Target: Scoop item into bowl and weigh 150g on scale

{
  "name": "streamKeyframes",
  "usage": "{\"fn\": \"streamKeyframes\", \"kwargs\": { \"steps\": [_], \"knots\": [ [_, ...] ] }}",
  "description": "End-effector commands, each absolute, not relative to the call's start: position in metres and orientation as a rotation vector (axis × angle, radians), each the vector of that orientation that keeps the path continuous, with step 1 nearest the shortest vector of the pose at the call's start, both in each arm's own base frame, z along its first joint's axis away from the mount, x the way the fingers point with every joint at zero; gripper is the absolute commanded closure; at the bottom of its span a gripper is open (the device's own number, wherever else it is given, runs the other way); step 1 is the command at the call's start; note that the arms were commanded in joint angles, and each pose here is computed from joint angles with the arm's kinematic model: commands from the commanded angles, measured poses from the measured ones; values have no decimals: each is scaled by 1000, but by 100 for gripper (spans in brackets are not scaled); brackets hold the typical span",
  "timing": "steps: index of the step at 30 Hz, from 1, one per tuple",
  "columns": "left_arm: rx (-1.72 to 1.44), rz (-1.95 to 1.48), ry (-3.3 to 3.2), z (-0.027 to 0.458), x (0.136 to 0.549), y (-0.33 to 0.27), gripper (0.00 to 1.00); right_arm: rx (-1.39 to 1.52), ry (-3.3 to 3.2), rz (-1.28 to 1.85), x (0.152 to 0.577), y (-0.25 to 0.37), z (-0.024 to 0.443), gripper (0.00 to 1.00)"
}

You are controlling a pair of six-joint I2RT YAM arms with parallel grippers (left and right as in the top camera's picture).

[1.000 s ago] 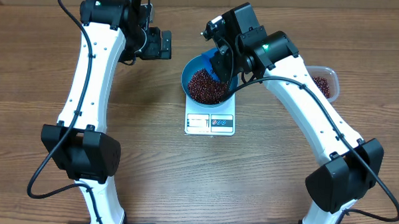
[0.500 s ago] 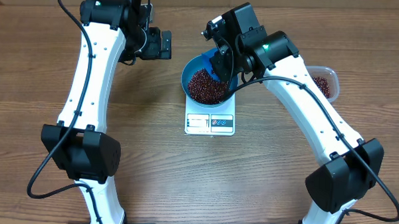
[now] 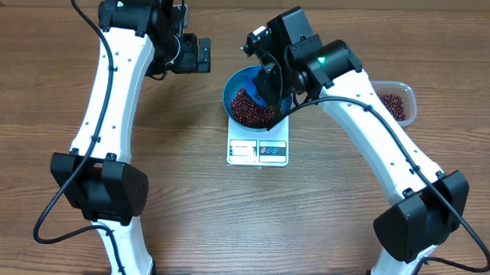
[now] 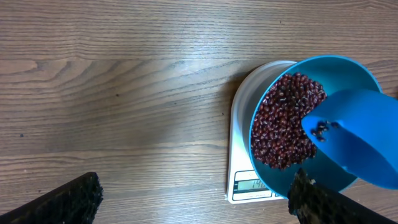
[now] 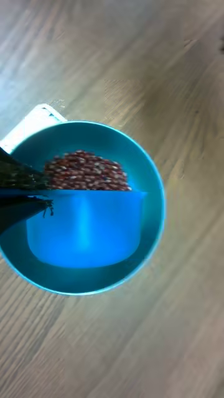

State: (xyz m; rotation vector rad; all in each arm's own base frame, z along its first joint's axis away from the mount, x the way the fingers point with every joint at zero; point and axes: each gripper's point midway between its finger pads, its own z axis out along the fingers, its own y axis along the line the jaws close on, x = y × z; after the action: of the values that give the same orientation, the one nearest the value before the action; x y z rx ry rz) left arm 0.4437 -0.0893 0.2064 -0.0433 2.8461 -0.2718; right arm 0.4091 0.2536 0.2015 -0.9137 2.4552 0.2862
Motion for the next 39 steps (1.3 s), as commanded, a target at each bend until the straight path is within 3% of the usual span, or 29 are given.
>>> {"fn": "streamKeyframes", "kwargs": {
  "steps": [1,39],
  "knots": [
    [-2,-283,2791,226,444,-90,0,-845,2386,272,417,252,232,96],
    [-1,-284,2791,226,444,-90,0,-852,2387,288,415,254,232,96]
  ]
}}
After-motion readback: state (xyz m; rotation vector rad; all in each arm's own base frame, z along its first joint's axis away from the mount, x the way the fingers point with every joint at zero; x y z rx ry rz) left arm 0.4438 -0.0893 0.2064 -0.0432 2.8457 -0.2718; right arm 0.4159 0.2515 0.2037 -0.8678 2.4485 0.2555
